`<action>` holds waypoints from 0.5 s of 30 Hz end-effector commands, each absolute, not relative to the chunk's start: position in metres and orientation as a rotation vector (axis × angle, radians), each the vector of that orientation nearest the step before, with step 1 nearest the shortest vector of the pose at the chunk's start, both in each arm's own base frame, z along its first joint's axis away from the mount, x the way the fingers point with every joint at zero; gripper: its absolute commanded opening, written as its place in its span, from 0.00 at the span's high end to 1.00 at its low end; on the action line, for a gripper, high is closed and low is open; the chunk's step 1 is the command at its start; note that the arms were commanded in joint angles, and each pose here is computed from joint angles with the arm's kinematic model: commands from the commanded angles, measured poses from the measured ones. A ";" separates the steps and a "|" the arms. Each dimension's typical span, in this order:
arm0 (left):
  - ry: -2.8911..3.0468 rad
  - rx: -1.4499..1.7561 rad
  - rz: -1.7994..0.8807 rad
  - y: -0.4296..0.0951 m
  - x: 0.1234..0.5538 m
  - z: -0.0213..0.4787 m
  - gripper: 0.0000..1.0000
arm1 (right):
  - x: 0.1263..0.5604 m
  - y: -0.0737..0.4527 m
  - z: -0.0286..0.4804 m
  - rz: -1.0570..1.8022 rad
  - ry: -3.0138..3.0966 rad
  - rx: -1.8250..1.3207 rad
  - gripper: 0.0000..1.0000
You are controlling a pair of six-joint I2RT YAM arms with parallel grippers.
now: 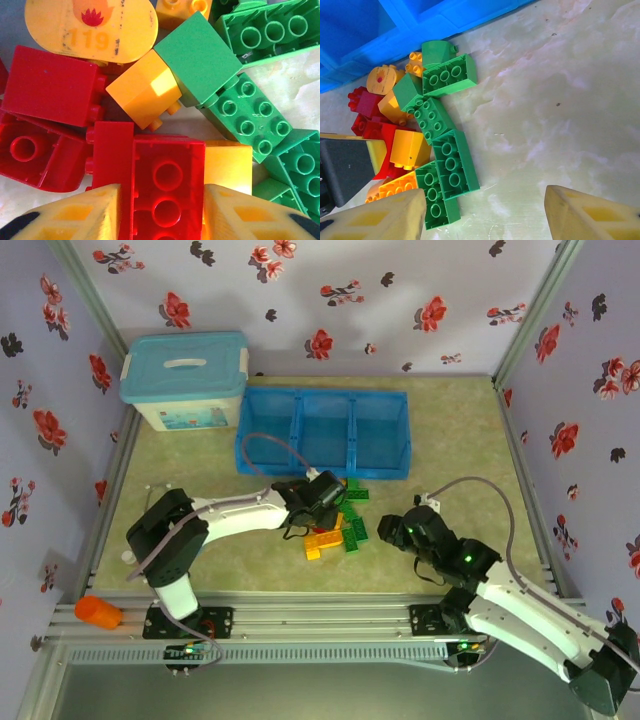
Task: Sort the legos into containers by color
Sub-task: Pick up the lego.
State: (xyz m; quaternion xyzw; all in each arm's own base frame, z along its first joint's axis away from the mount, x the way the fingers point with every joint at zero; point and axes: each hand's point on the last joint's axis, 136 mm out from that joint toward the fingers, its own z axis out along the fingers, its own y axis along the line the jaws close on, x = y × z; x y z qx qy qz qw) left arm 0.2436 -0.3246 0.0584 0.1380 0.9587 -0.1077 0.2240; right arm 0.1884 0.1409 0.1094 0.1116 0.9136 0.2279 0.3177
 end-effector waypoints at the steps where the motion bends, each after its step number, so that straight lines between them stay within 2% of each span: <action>1: 2.659 0.373 -0.301 -0.330 0.243 0.060 0.60 | 0.186 0.136 0.107 0.573 2.406 0.310 0.37; 6: 2.669 0.374 -0.283 -0.328 0.242 0.061 0.73 | 0.187 0.136 0.106 0.575 2.405 0.310 0.39; 15: 2.625 0.364 -0.303 -0.321 0.241 0.082 0.73 | 0.187 0.137 0.107 0.582 2.404 0.315 0.40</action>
